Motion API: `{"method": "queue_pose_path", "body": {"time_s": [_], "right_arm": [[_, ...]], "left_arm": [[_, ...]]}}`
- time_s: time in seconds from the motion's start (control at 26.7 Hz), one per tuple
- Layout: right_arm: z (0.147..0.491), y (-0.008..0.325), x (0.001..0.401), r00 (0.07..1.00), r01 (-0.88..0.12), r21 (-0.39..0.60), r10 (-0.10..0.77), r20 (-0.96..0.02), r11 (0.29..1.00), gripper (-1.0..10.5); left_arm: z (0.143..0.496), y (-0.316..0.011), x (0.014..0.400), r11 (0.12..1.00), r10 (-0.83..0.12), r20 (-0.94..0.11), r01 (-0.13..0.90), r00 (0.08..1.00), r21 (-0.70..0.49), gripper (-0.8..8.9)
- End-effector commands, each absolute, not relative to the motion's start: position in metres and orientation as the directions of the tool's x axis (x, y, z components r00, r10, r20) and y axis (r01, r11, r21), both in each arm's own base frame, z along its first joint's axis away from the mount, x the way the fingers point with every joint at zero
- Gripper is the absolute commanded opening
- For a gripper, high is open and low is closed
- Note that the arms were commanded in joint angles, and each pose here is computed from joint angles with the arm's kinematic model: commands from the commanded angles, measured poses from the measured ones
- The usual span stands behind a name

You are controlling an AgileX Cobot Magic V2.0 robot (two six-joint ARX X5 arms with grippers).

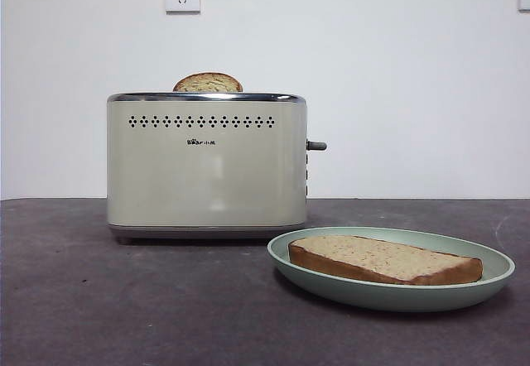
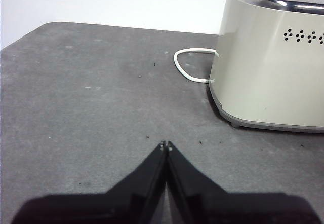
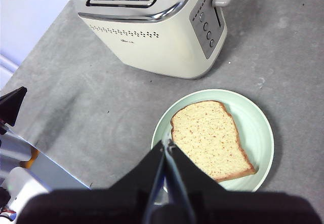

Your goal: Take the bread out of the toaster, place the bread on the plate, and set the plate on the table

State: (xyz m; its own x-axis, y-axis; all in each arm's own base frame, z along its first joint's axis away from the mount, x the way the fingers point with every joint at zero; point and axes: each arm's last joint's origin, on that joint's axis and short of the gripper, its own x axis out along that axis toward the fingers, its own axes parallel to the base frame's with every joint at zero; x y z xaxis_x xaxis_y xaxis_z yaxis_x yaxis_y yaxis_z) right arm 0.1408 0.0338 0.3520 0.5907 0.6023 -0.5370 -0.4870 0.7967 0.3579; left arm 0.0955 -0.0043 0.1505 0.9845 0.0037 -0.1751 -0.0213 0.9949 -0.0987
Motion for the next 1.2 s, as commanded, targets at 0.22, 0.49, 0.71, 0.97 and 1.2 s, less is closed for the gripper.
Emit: {"method": "queue_pose_path", "body": {"time_s": [0.22,0.49,0.71,0.97,1.2], "right_arm": [[0.345,0.036,0.161,0.610,-0.526,0.263,0.574,-0.547,0.809,0.0],[0.291,0.046,0.205,0.656,-0.635,0.136,0.623,-0.426,0.761,0.0],[0.234,0.028,0.193,0.889,-0.317,0.101,0.333,-0.316,0.943,0.0],[0.187,0.002,0.146,0.960,-0.115,0.082,0.132,-0.248,0.990,0.0],[0.159,0.004,0.118,0.983,-0.113,0.072,0.122,-0.135,0.991,0.0]], "left_arm": [[0.147,-0.004,0.096,0.996,0.011,-0.178,-0.026,0.984,-0.087,-0.04],[0.147,-0.004,0.096,0.996,0.011,-0.178,-0.027,0.984,-0.086,-0.04],[0.147,-0.004,0.096,0.996,0.011,-0.178,-0.027,0.984,-0.086,-0.04],[0.147,-0.004,0.096,0.996,0.011,-0.178,-0.027,0.984,-0.086,-0.04],[0.147,-0.004,0.096,0.996,0.011,-0.178,-0.027,0.984,-0.086,-0.04]]}}
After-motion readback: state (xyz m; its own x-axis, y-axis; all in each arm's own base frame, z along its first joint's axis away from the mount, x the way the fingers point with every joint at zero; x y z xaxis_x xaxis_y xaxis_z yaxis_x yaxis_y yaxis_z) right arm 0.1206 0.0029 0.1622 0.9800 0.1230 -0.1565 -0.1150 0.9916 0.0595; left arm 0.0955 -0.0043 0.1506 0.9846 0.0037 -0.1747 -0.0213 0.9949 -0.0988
